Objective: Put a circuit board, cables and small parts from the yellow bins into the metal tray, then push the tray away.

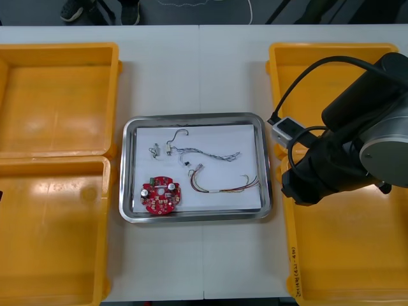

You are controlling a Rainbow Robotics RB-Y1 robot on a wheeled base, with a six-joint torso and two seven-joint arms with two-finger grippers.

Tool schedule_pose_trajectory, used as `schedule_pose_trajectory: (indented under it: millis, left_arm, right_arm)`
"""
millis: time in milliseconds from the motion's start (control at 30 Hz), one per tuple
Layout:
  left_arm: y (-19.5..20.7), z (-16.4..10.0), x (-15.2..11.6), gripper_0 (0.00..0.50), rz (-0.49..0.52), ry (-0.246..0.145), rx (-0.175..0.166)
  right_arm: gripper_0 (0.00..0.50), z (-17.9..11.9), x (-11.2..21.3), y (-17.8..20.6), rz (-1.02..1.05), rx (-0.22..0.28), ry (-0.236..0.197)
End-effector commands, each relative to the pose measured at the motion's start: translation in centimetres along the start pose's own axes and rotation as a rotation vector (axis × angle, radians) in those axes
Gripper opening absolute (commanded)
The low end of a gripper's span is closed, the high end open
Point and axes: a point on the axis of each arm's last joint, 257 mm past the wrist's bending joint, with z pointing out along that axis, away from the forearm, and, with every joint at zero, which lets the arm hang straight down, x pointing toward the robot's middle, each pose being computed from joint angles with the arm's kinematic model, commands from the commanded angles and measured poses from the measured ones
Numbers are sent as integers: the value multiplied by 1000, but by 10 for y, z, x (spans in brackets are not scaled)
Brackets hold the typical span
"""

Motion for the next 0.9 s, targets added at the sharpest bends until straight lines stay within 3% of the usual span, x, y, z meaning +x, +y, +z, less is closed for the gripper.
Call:
schedule_pose_trajectory:
  millis: [33,267,533,667,900]
  left_arm:
    - [1,-4,3,500,-52,-26,14]
    - [-11,6,6,500,-71,-25,49]
    - [-10,5,4,500,-63,-31,42]
    - [-9,3,-4,500,-62,-57,39]
    - [-8,4,-8,500,-58,-68,30]
  right_arm:
    - [500,-8,-19,15,-178,34,-25]
    - [500,0,-32,42,-333,52,-24]
    - [500,13,-37,69,-469,42,5]
    - [500,21,-45,76,-562,53,10]
    - [500,34,-58,92,-684,29,20]
